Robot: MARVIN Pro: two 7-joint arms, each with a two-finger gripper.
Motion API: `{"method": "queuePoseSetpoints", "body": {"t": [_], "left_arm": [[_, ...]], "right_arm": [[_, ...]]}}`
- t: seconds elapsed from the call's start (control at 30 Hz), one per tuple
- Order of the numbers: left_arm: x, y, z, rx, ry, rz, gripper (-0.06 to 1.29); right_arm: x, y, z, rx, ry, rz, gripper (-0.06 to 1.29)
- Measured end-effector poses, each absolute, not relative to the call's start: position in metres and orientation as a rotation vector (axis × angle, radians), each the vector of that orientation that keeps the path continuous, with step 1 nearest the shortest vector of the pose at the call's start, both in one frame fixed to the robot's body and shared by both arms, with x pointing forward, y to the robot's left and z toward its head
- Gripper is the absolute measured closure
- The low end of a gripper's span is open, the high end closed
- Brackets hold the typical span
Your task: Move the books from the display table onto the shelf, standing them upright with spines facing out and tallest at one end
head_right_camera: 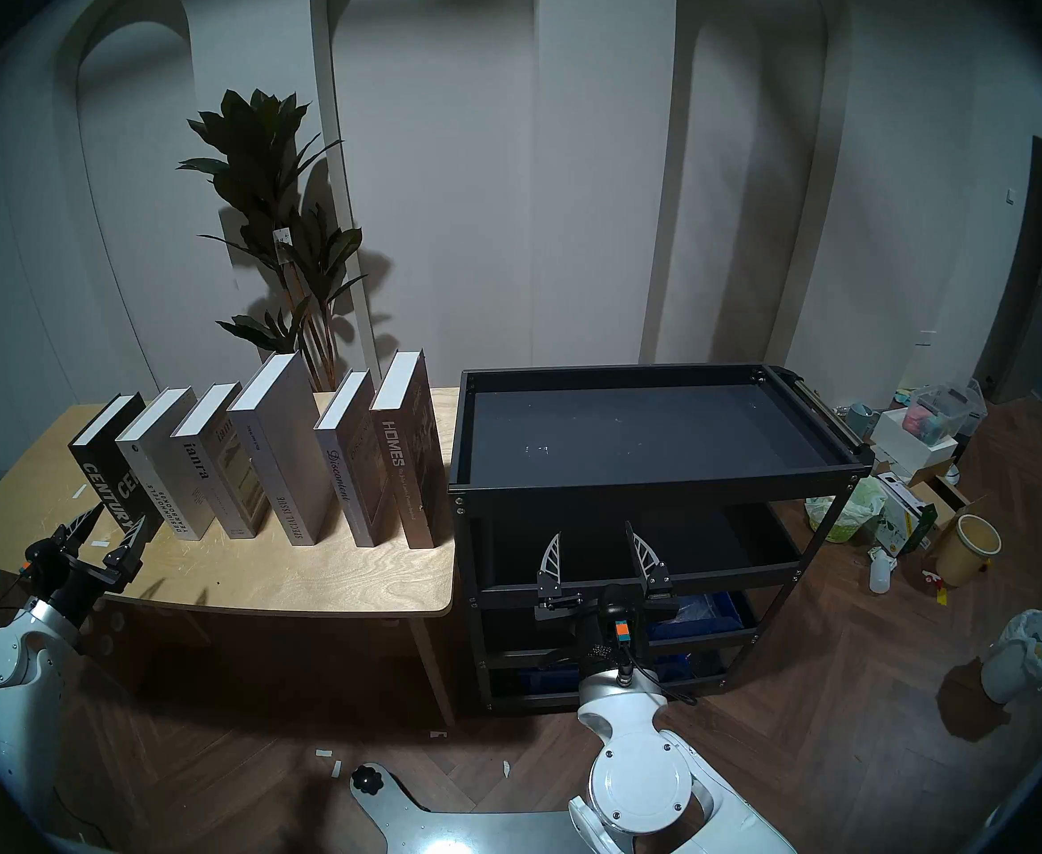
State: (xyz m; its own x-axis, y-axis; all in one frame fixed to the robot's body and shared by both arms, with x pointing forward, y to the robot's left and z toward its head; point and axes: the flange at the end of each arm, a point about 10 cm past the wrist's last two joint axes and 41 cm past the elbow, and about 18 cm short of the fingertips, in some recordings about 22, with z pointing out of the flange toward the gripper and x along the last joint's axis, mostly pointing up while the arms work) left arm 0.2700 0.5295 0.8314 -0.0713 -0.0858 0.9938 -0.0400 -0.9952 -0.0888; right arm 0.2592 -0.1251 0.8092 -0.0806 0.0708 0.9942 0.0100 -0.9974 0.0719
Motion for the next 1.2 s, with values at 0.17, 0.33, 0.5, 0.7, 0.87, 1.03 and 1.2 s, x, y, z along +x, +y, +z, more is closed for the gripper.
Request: {"method": "queuePoseSetpoints", "body": {"t": [0.17,0.33,0.5,0.7,0.87,1.03,1.2], "left_arm": [[0.273,0.536,0.83,-2.1,0.099,-2.243,0.0],[0.277,0.548,0.821,-2.107,0.04,-2.207,0.0],[0.282,0.562,0.817,-2.104,-0.016,-2.196,0.0],[0.286,0.574,0.818,-2.103,-0.033,-2.2,0.0],[0.289,0.583,0.819,-2.11,-0.018,-2.201,0.0],[0.293,0.591,0.82,-2.123,0.002,-2.196,0.0],[0.297,0.601,0.82,-2.136,0.013,-2.187,0.0]], "right_arm": [[0.259,-0.125,0.809,2.102,0.094,2.278,-0.02],[0.259,-0.125,0.809,2.102,0.094,2.278,-0.02],[0.259,-0.125,0.809,2.102,0.094,2.278,-0.02],[0.259,-0.125,0.809,2.102,0.095,2.278,-0.02],[0.259,-0.125,0.809,2.101,0.094,2.278,-0.02],[0.259,-0.125,0.809,2.101,0.094,2.278,-0.02],[0.259,-0.125,0.809,2.101,0.094,2.278,-0.02]]}}
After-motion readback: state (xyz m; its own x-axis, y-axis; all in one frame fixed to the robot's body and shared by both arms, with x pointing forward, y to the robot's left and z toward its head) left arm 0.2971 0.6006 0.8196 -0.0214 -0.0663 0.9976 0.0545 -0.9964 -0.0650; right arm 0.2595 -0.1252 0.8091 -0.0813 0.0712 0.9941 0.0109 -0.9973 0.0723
